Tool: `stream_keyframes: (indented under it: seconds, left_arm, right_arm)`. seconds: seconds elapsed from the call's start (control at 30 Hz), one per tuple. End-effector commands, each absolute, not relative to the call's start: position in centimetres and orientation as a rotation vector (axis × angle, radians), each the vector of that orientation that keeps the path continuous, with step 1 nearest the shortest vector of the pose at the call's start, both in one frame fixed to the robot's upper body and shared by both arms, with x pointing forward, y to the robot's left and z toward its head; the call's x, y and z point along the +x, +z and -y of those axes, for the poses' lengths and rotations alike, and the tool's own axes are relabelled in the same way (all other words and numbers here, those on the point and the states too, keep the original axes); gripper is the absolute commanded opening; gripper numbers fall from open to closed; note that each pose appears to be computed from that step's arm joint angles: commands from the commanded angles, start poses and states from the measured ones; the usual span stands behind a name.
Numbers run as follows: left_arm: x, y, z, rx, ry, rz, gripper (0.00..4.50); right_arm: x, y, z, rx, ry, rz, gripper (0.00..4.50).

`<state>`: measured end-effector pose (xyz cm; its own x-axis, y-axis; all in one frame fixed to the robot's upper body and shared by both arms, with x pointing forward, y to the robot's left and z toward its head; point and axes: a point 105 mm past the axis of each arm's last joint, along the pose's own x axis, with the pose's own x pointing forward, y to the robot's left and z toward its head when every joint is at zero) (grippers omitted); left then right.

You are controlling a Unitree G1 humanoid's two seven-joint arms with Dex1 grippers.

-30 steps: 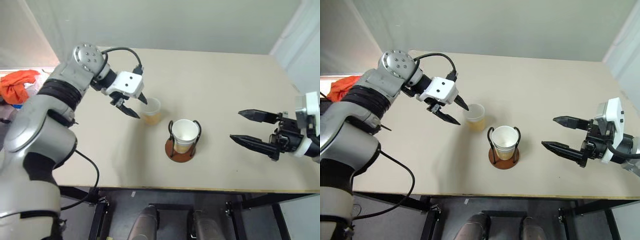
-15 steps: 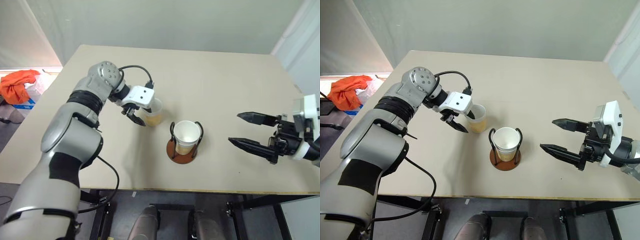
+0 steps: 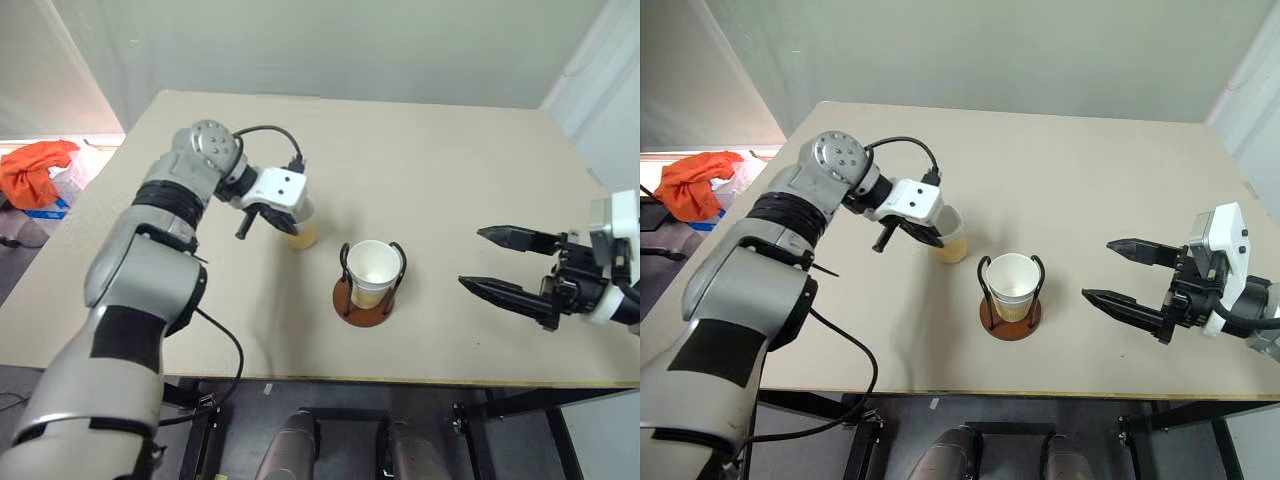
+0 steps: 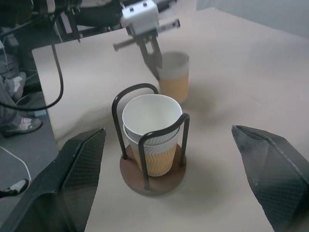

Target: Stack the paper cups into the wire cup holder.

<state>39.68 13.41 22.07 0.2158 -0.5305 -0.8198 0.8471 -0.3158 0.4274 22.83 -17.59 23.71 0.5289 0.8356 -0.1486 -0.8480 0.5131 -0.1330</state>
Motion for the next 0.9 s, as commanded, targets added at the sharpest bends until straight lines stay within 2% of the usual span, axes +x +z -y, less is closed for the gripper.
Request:
stream_keyframes:
  seconds: [0.03,0.13,0.2,0.27,0.47,0.7,0.9]
  left_arm:
    - [37.7,31.7,-10.1,1.300,-1.438,0.070,0.02]
    - [32.9,35.8,-7.4,1.218,-1.604,0.331,0.02]
    - [29.5,35.7,-6.6,1.170,-1.773,0.375,0.02]
    - [28.2,34.1,-6.3,1.200,-1.873,0.331,0.02]
    - [28.0,30.2,-5.4,1.318,-2.011,0.200,0.02]
    - [29.2,28.5,-4.8,1.416,-2.029,0.167,0.02]
    - [29.6,28.2,-4.7,1.448,-2.030,0.166,0.02]
  right_arm:
    - [22.7,24.7,18.7,-0.228,0.988,-0.046,4.42]
    - [22.8,24.7,19.3,-0.233,0.975,-0.054,4.42]
    - [22.8,24.7,19.4,-0.233,0.974,-0.054,4.42]
    - [22.7,24.7,19.3,-0.233,0.976,-0.052,4.42]
    - [22.3,24.6,19.1,-0.238,0.973,-0.055,4.42]
    - [21.7,24.5,19.2,-0.243,0.942,-0.056,4.42]
    - [21.4,24.3,19.2,-0.242,0.921,-0.063,4.42]
